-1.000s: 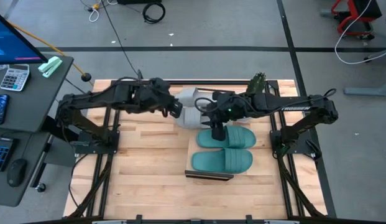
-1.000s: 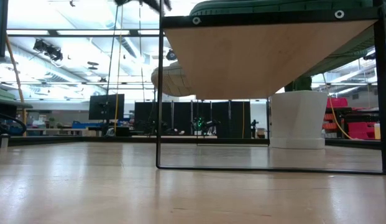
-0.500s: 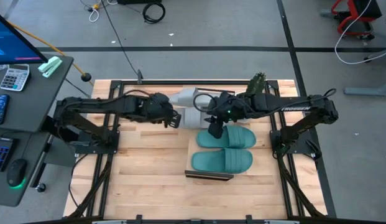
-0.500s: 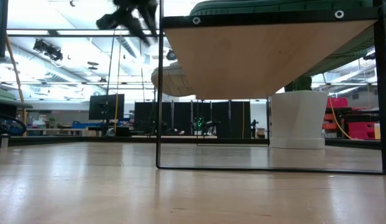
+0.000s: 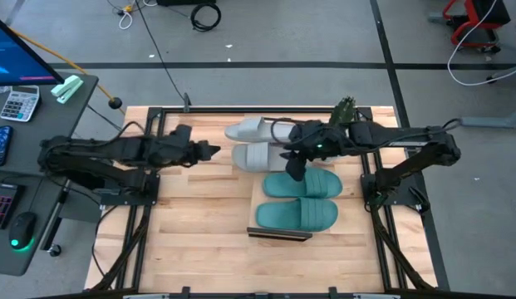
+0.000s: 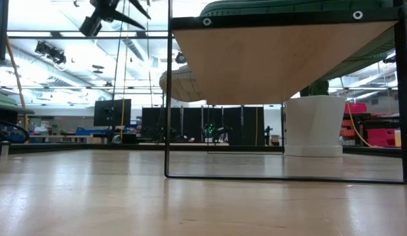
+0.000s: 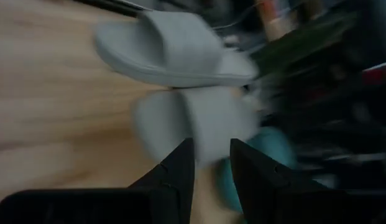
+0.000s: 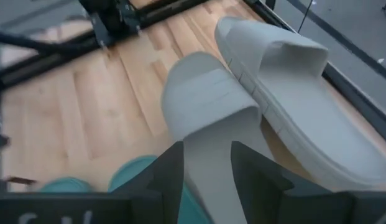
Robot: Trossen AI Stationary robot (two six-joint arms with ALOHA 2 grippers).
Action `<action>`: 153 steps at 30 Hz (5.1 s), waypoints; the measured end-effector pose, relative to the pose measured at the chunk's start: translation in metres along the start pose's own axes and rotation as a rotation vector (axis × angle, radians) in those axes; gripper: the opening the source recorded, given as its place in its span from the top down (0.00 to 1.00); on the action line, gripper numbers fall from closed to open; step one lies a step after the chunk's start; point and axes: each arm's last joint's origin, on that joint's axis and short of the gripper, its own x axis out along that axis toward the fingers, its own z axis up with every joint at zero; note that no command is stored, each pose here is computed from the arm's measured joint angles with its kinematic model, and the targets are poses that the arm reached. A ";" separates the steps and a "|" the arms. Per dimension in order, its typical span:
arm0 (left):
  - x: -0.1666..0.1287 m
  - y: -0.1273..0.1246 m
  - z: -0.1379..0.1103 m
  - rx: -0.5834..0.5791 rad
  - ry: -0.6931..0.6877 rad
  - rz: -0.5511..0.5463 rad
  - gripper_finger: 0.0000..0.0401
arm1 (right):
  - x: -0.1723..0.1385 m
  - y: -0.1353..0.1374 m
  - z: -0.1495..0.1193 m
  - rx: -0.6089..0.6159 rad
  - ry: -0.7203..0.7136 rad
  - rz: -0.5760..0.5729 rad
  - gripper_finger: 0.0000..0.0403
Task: Pick and place slides into the shelf
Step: Adjust the gray slides on the shelf
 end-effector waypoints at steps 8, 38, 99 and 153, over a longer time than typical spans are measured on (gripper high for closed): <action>-0.004 0.024 -0.008 -0.193 -0.125 -0.357 0.73 | -0.008 0.007 -0.002 0.199 -0.011 0.033 0.66; -0.041 0.017 0.014 -0.062 -0.274 -0.551 0.73 | 0.067 0.007 -0.019 0.849 -0.014 -0.040 0.66; -0.044 0.017 0.015 -0.045 -0.285 -0.557 0.73 | 0.082 -0.001 -0.018 0.847 0.014 0.003 0.99; -0.042 0.018 0.014 -0.036 -0.278 -0.542 0.73 | 0.045 -0.012 -0.013 0.659 -0.019 -0.021 0.98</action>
